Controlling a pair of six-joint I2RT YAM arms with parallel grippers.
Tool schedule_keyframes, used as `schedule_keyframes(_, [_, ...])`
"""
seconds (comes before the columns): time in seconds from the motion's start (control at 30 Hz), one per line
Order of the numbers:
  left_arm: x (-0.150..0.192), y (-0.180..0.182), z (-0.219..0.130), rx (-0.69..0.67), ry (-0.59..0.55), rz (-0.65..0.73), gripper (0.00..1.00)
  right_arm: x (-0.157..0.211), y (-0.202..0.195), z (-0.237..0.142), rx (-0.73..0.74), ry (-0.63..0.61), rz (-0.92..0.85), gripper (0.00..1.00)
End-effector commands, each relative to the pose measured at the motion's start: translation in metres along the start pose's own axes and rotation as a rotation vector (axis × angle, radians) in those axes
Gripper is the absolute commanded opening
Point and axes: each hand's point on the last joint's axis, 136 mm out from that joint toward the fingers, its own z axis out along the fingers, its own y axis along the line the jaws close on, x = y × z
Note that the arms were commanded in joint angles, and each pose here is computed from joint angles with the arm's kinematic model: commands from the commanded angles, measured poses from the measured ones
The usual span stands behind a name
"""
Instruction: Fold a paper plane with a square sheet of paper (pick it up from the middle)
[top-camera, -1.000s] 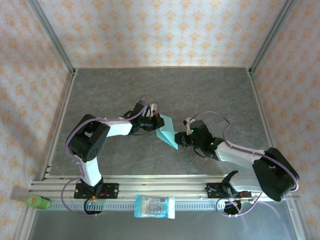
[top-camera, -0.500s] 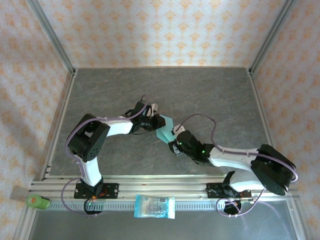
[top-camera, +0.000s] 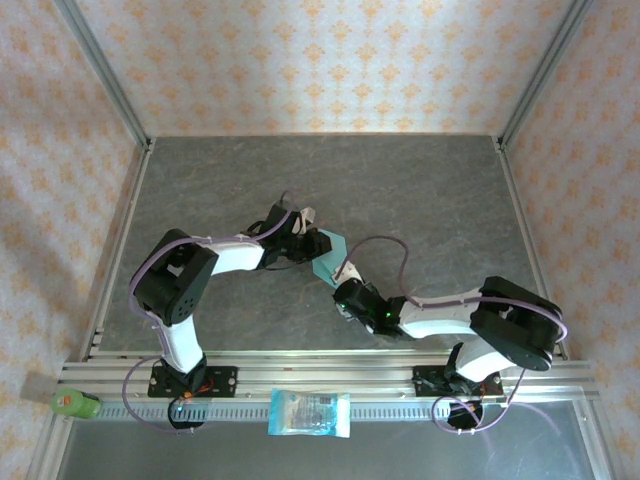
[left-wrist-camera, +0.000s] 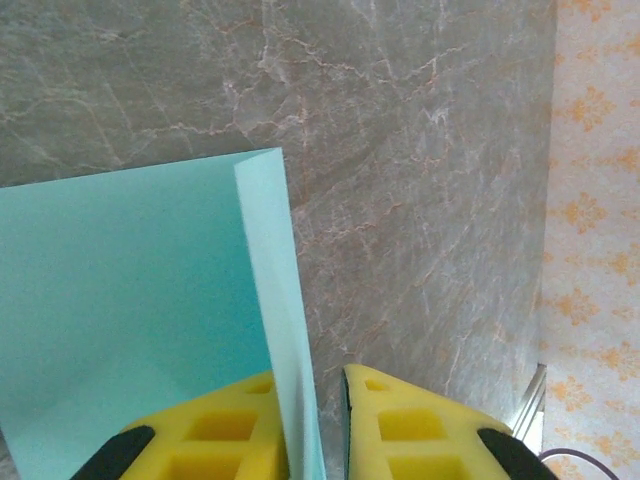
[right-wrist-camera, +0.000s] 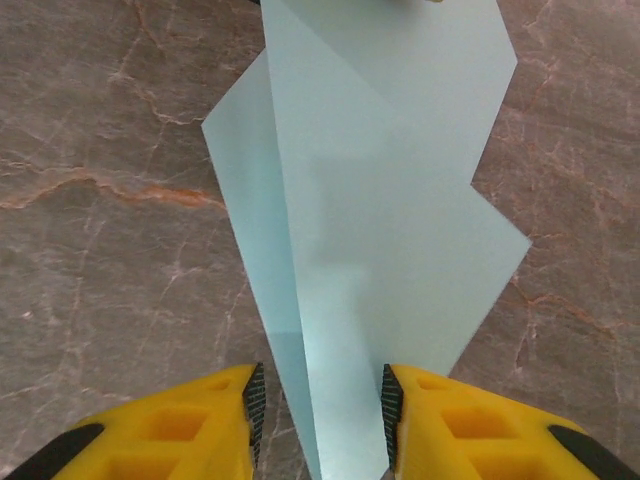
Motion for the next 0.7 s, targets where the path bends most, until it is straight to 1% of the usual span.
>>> schedule_keyframes(0.0, [0.002, -0.018, -0.006, 0.064, -0.005, 0.025, 0.2, -0.016, -0.008, 0.002, 0.076, -0.046, -0.007, 0.36])
schedule_keyframes(0.3, [0.004, -0.02, -0.007, 0.074, -0.002, 0.023, 0.2, -0.013, -0.009, 0.009, 0.107, -0.042, -0.025, 0.3])
schedule_keyframes(0.43, [0.004, -0.02, -0.007, 0.074, -0.003, 0.023, 0.18, -0.011, -0.01, 0.011, 0.117, -0.042, -0.022, 0.29])
schedule_keyframes(0.6, [0.005, -0.019, -0.007, 0.067, 0.002, 0.027, 0.15, -0.01, -0.009, 0.012, 0.114, -0.047, -0.022, 0.24])
schedule_keyframes(0.67, [0.005, -0.02, -0.007, 0.072, 0.002, 0.029, 0.15, -0.01, -0.011, 0.013, 0.125, -0.044, -0.026, 0.25])
